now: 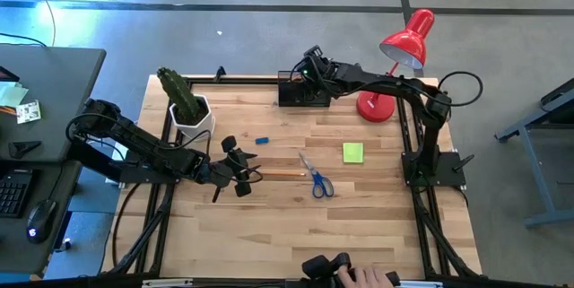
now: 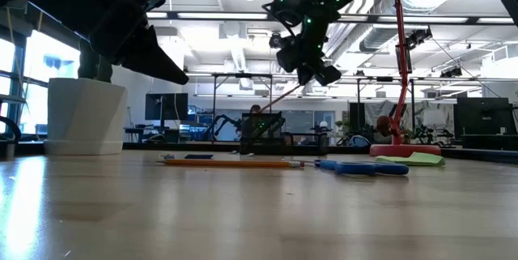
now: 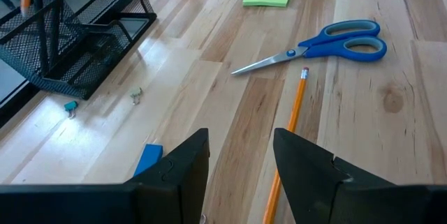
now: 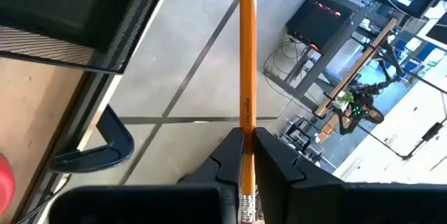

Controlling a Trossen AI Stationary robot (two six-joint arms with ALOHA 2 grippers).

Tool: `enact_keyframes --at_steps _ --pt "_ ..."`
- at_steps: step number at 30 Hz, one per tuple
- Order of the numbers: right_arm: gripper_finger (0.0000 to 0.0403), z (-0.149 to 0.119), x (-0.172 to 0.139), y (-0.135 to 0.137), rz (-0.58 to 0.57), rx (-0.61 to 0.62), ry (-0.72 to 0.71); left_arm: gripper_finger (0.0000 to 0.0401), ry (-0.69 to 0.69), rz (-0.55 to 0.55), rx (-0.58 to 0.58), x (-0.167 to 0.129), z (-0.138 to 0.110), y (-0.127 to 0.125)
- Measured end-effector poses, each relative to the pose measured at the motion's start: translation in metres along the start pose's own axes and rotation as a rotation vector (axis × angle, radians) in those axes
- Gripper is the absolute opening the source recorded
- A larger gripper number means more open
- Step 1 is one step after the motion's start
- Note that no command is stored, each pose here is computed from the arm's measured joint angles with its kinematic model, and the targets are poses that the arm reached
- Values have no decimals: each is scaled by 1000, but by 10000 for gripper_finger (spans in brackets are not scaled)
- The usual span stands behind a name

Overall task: Pick and place office supplies into organizer
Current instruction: Put the top yellow pencil into the top left section of the desk organizer, then put the yellow pencil into the top left section of the desk organizer

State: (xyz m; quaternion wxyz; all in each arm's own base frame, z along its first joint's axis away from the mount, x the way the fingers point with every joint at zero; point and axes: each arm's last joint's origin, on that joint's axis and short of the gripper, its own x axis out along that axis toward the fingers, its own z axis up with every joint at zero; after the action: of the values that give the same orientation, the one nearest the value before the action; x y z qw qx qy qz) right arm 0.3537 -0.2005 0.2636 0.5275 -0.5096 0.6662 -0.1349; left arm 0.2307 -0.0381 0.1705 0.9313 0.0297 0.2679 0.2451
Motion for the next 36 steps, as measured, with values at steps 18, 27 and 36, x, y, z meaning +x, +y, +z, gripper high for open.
enact_keyframes --at_steps 18,27,36 --pt "16 17 20 9 34 -10 -42 150 -4 3 -2 0 0 0" --pt "40 21 19 5 17 13 -140 150 -1 4 0 0 0 0" --pt "108 23 17 2 -22 124 -83 150 0 4 1 0 0 0"
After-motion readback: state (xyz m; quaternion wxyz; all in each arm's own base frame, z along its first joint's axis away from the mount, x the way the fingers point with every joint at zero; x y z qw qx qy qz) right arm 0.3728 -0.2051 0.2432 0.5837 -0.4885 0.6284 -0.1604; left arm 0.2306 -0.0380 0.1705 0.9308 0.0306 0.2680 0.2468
